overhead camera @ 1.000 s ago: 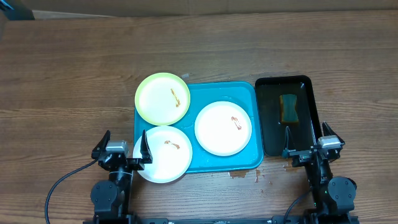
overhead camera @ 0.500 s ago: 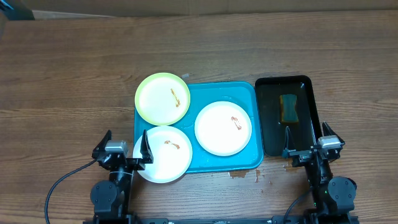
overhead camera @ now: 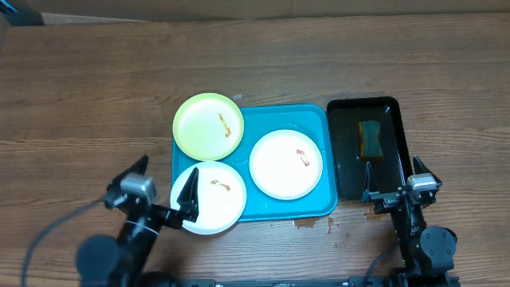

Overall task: Clean dirty plates on tray and stack at the side
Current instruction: 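Move the left gripper over the tray and grip the pink-white plate's rim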

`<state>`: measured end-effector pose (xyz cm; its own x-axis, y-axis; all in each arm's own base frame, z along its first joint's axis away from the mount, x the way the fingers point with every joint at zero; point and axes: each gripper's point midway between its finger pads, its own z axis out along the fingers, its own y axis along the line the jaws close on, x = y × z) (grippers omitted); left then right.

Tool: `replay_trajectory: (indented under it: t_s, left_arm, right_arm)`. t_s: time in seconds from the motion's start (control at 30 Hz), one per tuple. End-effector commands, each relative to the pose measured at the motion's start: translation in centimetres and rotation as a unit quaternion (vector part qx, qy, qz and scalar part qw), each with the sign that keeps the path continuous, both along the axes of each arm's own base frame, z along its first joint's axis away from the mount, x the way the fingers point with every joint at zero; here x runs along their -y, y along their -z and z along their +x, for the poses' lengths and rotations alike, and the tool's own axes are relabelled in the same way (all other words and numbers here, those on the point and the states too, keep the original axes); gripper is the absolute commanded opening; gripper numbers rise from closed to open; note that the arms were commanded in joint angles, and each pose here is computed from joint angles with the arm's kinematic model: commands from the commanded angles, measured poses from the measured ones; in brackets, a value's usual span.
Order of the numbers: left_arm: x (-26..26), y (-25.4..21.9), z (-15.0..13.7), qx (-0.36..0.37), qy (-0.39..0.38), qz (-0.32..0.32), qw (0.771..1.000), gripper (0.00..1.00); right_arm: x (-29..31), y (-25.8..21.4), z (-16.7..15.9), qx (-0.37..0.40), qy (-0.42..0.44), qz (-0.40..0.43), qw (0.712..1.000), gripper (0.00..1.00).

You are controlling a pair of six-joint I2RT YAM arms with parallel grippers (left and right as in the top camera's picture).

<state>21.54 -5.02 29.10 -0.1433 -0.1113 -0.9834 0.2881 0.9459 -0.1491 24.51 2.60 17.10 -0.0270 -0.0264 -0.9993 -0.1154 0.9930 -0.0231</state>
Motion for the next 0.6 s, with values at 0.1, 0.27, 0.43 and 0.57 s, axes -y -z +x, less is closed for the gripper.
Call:
replay_trajectory:
  t_s: [0.1, 0.27, 0.43, 0.57]
  left_arm:
    - [1.2, -2.6, 3.1, -0.199, 0.055, 0.019, 0.978, 1.00]
    - [2.7, -2.1, 7.0, -0.357, 0.081, -0.070, 0.928, 1.00]
    - [5.4, 0.5, 9.4, -0.453, 0.153, -0.152, 0.865, 1.00]
    - [6.5, 4.9, 10.3, -0.536, 0.164, -0.178, 0.809, 0.83]
  right_arm:
    - [0.3, 0.1, 0.0, 0.003, 0.008, -0.002, 1.000, 1.00]
    - [0.3, 0.1, 0.0, 0.003, 0.008, -0.002, 1.000, 1.00]
    - [0.3, 0.1, 0.0, 0.003, 0.008, -0.002, 1.000, 1.00]
    - [0.3, 0.1, 0.0, 0.003, 0.008, -0.002, 1.000, 1.00]
